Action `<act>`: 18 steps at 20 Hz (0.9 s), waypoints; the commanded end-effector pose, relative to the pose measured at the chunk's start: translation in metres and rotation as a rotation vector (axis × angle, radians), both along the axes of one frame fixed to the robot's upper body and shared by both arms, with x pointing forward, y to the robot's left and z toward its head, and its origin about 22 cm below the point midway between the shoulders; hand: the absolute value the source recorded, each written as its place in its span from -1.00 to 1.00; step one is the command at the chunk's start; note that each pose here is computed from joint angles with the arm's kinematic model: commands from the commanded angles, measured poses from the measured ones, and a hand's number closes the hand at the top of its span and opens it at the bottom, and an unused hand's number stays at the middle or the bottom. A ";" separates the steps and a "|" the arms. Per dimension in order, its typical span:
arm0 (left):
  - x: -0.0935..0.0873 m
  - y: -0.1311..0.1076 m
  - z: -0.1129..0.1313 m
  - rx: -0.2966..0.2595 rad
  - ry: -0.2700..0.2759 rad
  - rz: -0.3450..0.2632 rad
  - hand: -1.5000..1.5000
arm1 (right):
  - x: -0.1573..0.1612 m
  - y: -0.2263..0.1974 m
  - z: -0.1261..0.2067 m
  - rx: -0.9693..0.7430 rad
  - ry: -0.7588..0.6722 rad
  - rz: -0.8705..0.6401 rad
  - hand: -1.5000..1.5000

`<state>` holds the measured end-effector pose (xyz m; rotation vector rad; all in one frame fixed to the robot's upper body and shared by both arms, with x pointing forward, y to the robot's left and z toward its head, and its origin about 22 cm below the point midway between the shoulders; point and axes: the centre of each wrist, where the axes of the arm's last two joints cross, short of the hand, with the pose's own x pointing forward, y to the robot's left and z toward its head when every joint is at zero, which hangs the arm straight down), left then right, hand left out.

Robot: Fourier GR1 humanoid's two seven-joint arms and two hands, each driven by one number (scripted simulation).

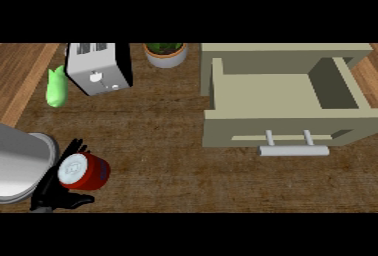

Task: Pick up the can, place it into the drawer and close the drawer

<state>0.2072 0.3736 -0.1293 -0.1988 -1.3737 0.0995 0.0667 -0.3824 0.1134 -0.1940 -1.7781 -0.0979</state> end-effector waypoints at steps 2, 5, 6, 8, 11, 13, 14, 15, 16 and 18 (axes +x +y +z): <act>0.009 -0.004 0.007 -0.079 0.006 -0.011 -1.00 | -0.010 0.007 0.001 -0.011 0.007 0.023 -1.00; 0.039 -0.012 0.014 -0.087 -0.003 -0.011 1.00 | -0.002 0.004 -0.011 0.017 0.002 0.012 -1.00; 0.015 -0.012 -0.007 -0.115 0.001 -0.039 1.00 | -0.008 -0.007 0.003 0.006 0.008 0.018 -1.00; 0.030 -0.015 0.005 -0.146 0.021 -0.095 1.00 | -0.004 0.001 -0.016 0.015 0.017 0.000 -1.00; 0.043 -0.001 0.021 -0.140 -0.019 -0.133 1.00 | -0.006 0.006 0.010 0.030 0.001 0.006 -1.00; 0.031 -0.013 0.013 -0.168 -0.052 -0.150 1.00 | -0.006 0.014 0.001 0.035 0.000 0.009 -1.00; 0.050 -0.014 0.028 -0.167 -0.079 -0.165 1.00 | -0.013 0.001 -0.004 0.021 0.009 0.015 -1.00; 0.046 -0.017 0.030 -0.167 -0.092 -0.189 1.00 | 0.002 -0.008 0.006 0.032 0.017 -0.003 -1.00; 0.039 -0.029 0.019 -0.198 -0.085 -0.204 1.00 | 0.000 0.011 0.000 0.037 0.002 0.018 -1.00; 0.060 -0.050 0.037 -0.195 -0.148 -0.214 1.00 | 0.000 0.010 0.005 0.028 0.002 0.004 -1.00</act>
